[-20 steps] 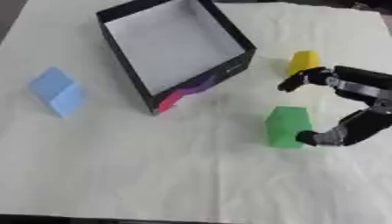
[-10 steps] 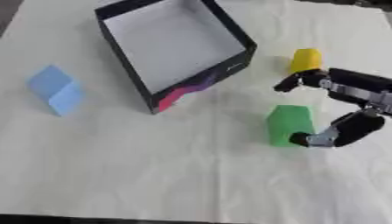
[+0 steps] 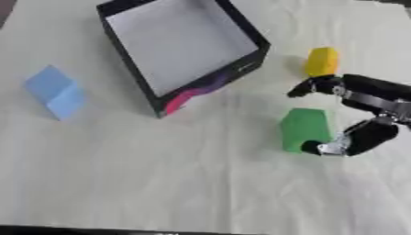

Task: Pick up objects on the table and place them in the box.

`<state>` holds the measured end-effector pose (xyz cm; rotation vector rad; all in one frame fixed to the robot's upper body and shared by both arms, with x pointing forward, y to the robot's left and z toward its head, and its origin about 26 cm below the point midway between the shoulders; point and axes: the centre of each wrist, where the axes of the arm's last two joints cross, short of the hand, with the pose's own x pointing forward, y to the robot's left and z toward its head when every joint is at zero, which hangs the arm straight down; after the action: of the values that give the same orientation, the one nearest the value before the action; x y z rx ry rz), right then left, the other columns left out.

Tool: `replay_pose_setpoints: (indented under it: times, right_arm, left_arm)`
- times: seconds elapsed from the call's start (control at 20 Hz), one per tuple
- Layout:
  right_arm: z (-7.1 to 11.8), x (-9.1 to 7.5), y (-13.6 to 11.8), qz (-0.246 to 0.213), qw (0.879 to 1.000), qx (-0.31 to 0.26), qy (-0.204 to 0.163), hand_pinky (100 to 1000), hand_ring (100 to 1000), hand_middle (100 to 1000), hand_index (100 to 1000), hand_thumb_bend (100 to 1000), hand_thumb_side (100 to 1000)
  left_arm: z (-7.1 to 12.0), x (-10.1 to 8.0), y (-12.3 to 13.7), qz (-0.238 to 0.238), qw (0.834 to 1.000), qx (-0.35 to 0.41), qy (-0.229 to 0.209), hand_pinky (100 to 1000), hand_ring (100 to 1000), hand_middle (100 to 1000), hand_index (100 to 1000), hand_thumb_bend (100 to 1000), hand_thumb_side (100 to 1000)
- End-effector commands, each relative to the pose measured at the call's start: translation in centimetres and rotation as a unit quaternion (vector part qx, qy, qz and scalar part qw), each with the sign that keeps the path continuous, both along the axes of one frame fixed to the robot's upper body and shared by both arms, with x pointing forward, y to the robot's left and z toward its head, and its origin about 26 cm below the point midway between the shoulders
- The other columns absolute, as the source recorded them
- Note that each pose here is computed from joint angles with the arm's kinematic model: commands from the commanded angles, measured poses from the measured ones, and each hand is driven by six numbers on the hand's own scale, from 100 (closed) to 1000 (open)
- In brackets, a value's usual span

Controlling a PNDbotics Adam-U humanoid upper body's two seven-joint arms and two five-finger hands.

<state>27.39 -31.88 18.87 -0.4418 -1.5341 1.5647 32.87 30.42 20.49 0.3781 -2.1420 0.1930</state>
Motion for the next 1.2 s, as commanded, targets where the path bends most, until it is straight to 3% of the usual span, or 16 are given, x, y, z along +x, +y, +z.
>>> replay_pose_setpoints:
  times: [0.05,1.2]
  right_arm:
    - [0.49,-0.21,0.02,-0.006,1.0,-0.017,-0.006,965,876,854,905,468,460]
    - [-0.17,-0.51,-0.32,-0.065,0.997,-0.033,0.003,951,866,839,899,462,461]
  left_arm:
    - [0.99,-0.28,0.2,0.002,1.0,0.004,-0.016,682,564,784,816,427,593]
    - [0.89,-0.28,0.12,-0.001,1.0,0.002,-0.013,684,565,784,815,417,600]
